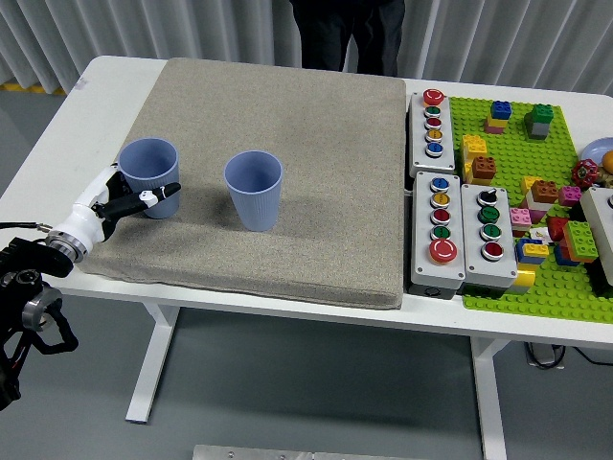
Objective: Pick cup pour cup place
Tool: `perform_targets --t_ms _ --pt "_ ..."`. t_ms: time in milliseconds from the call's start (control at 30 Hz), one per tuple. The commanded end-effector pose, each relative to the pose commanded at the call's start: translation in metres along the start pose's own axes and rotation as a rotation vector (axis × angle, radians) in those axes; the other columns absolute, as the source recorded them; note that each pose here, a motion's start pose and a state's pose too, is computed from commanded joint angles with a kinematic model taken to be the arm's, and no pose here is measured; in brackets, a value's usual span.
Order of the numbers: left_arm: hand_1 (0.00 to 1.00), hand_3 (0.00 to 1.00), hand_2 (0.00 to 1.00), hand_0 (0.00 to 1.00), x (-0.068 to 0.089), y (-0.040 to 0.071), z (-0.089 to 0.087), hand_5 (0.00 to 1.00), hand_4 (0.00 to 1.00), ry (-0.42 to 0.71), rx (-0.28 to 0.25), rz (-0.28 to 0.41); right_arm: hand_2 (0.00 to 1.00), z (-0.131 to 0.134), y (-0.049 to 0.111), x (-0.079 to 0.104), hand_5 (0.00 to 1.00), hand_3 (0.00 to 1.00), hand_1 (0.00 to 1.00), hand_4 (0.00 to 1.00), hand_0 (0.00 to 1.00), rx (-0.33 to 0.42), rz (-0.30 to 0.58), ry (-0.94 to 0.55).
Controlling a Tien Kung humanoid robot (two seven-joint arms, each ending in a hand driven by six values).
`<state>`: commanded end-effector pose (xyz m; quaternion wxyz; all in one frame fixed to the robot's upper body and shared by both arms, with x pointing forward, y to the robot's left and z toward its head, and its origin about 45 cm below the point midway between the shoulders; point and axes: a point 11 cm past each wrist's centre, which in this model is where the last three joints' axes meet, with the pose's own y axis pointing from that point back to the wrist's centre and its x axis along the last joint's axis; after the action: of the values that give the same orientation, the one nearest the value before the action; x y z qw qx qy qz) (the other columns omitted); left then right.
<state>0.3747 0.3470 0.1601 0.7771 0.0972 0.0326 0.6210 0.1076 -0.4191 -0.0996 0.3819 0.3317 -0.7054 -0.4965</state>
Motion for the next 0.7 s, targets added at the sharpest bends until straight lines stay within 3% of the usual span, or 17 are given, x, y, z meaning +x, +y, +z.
perform_targets --t_ms 700 --pt "0.977 0.998 0.998 0.989 0.0039 -0.0017 -0.0032 0.271 0.979 0.004 0.012 0.021 0.731 0.0027 -0.0004 0.0012 0.309 0.696 0.687 0.308 0.721 -0.005 0.002 0.003"
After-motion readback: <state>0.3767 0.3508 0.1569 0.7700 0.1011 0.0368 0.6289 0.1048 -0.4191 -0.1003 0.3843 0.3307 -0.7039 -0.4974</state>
